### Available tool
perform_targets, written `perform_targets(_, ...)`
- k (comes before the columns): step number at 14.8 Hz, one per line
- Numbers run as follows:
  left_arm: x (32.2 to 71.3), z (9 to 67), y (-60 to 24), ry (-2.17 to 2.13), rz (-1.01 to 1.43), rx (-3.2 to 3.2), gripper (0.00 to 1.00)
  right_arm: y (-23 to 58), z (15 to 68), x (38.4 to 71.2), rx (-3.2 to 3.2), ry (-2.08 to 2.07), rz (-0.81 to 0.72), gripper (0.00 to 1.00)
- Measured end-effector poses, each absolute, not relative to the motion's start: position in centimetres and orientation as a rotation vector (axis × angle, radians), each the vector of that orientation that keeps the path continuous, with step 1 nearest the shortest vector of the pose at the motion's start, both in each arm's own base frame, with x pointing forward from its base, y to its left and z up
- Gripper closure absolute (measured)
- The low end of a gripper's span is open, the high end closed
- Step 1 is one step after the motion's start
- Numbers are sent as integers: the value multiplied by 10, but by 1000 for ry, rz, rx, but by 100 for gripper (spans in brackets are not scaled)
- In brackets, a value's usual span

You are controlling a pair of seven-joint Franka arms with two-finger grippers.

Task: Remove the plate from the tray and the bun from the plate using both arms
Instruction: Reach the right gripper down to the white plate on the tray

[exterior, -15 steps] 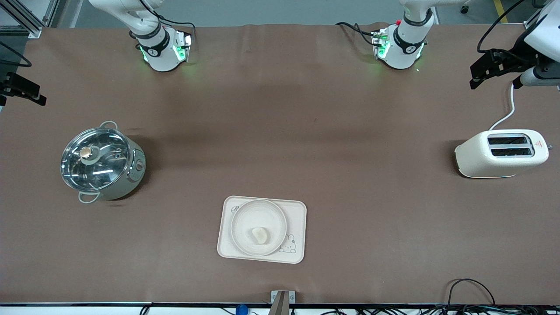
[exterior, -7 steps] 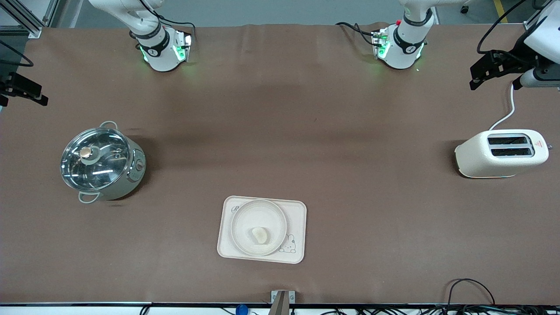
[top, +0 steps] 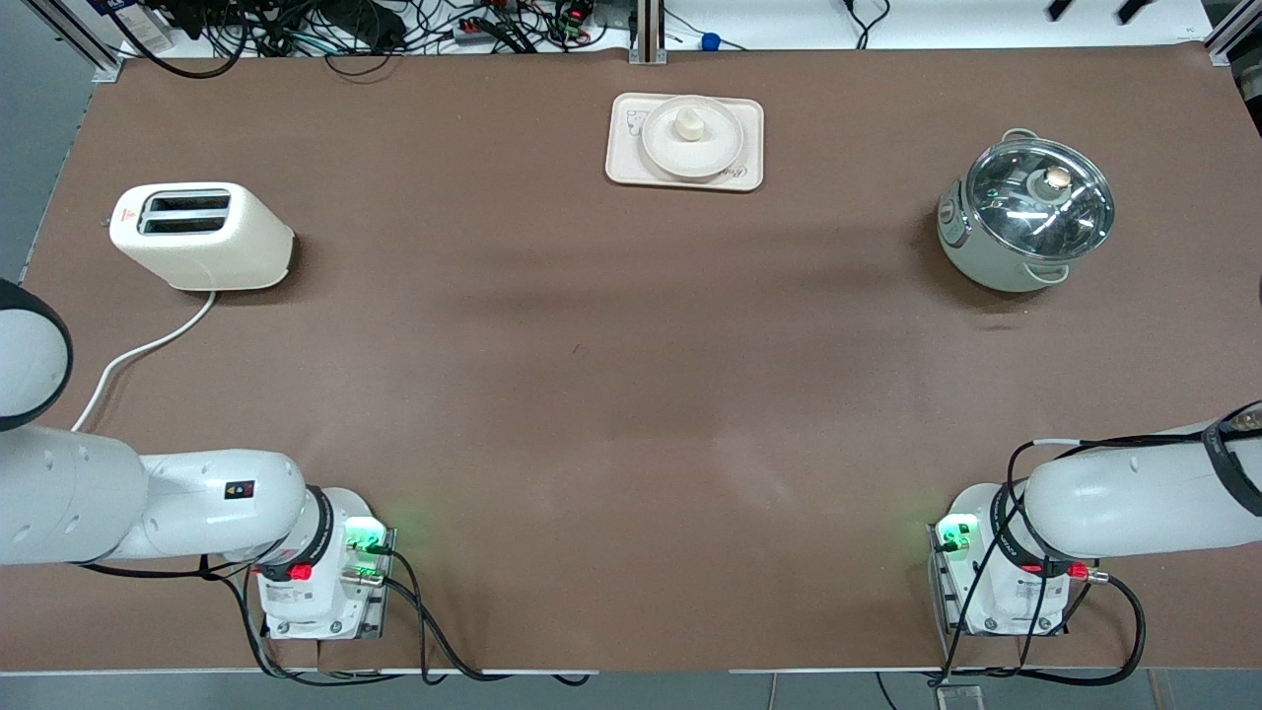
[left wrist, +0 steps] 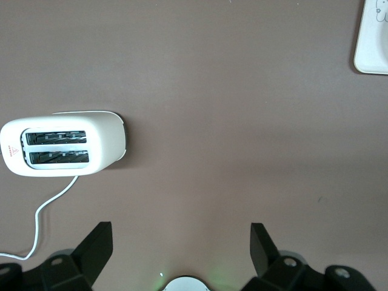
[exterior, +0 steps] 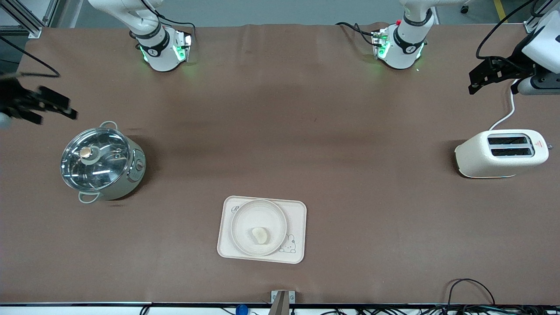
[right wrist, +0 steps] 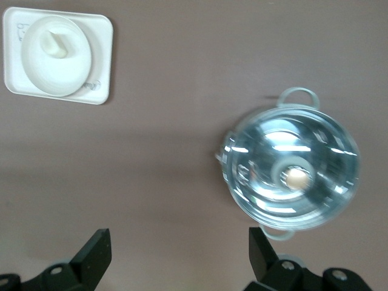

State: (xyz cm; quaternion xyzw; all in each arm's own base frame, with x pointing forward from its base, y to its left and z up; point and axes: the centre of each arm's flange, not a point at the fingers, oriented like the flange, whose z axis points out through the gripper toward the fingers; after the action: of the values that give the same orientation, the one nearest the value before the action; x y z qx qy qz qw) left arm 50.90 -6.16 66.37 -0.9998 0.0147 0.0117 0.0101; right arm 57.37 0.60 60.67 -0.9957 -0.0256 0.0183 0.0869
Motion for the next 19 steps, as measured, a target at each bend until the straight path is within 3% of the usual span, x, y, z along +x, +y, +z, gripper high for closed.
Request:
perform_targets(4,509,664,-62,46,34,-3121,0,67,502,638,-2875,12,54,0)
perform_targets(8,509,665,-62,46,32,-3121,0,136,393,679,-2751,136,19,0)
perform_targets(13,509,665,-64,52,31,-3121,0,219,259,693,-2705,329,-39,0)
perform_targets(19,509,665,-65,55,31,-3121,0,280,204,708,-2678,396,-75,3)
